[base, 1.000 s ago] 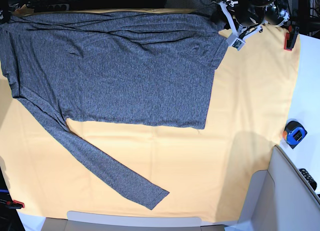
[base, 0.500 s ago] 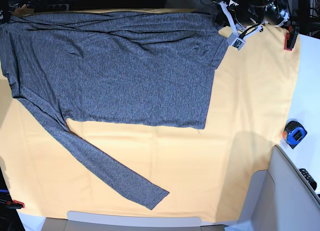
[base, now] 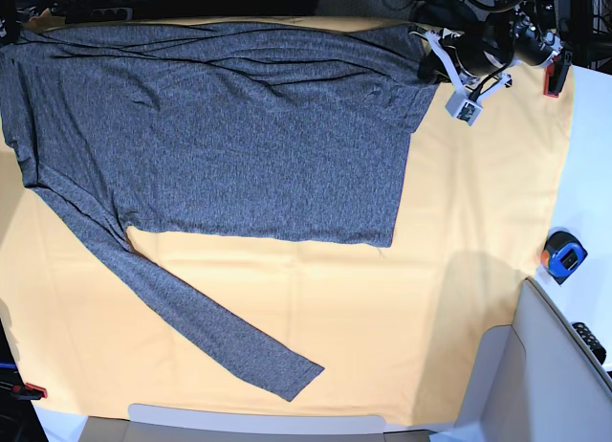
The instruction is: Fold the T-shirt properly
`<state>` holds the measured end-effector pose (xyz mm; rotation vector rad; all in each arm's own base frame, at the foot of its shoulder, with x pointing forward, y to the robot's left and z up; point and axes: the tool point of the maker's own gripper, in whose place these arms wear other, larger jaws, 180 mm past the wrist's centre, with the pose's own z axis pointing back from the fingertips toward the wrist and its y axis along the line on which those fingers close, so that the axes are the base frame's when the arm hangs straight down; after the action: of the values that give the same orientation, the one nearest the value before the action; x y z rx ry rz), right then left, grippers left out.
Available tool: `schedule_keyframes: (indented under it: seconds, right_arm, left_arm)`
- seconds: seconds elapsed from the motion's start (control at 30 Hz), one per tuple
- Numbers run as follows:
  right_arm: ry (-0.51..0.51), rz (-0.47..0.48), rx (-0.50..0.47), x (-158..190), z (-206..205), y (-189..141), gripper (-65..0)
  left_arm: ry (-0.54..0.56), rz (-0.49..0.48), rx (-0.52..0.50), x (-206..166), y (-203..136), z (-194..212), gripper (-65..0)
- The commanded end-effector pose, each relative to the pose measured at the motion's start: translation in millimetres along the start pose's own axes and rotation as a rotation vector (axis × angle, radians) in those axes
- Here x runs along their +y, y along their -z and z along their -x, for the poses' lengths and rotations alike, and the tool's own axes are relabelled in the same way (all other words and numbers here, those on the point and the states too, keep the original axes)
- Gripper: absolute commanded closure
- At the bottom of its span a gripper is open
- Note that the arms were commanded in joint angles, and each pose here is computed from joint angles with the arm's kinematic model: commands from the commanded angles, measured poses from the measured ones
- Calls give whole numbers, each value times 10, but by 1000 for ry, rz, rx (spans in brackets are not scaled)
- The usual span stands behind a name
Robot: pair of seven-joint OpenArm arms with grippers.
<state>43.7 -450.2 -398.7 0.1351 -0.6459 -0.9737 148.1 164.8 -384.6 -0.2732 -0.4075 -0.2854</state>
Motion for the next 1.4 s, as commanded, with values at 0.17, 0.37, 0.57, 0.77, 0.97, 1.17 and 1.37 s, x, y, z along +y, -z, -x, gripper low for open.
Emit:
schedule_keyframes:
  seconds: [0.17,0.37,0.57,0.77,0.97,1.17,1.37]
  right_arm:
    - [-12,82,121,-173,238,-35,-281]
    - [-14,78,122,-156,238,-21,-281]
    - [-16,80,125,-163,244,-26,-284]
    - [-51,92,98,-127,144,-81,-328]
    - [-118,119,54,-47,61,-215,-421]
    - [-139,151,51,-124,31,-321,-421]
    - [-146,165,59,-167,43,-361,-421]
  left_arm:
    - [14,-41,-66,139,-92,-232,-2]
    - [23,-38,-55,139,-66,-339,-3]
    - [30,-40,-37,148,-60,-386,-79]
    - [31,-41,-41,152,-62,-404,-219]
    - [30,-40,-42,148,-60,-404,-217]
    - [30,-40,-42,148,-60,-404,-217]
    - [28,-38,-38,141,-56,-386,-218]
